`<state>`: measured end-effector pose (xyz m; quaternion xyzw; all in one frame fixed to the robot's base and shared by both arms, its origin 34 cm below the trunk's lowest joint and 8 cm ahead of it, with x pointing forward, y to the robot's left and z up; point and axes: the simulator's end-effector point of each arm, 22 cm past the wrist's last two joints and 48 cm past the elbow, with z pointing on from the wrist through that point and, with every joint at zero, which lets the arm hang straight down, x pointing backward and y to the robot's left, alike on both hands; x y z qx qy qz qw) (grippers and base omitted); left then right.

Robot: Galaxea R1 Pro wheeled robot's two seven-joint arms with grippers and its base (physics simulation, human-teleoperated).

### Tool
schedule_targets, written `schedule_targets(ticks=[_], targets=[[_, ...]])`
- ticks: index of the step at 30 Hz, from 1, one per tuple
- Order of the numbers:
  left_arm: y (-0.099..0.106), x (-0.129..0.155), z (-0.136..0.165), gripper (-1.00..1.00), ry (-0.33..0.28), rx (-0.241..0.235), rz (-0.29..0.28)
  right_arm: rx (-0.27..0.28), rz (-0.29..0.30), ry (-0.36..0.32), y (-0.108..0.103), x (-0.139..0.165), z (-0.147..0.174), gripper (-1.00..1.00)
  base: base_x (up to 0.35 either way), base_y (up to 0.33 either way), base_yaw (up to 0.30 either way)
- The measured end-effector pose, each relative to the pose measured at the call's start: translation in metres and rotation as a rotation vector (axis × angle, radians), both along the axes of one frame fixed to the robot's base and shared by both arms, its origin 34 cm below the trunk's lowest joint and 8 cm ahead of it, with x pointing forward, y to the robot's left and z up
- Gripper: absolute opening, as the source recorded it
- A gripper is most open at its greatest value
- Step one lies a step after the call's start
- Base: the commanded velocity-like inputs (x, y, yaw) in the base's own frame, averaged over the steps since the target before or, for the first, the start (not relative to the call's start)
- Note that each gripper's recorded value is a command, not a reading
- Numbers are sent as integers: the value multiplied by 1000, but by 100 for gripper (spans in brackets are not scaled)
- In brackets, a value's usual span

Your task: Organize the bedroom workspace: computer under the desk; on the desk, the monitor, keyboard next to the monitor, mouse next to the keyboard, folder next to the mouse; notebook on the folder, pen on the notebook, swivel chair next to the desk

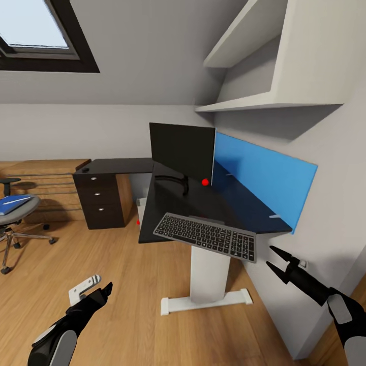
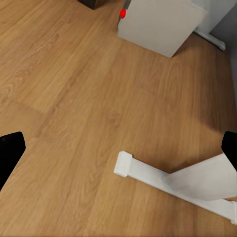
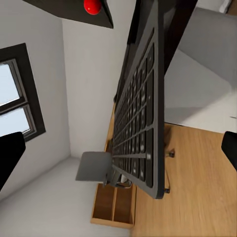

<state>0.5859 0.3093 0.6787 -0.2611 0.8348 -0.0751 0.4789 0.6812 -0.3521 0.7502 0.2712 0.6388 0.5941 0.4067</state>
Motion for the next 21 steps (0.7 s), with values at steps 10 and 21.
schedule_targets(ticks=[10,21], targets=[[0,0,0,100,0,0,1,10,14,9,15,1,-6,100,1,0,0],[0,0,0,100,0,0,0,15,20,12,24,1,-9,100,55,0,0]])
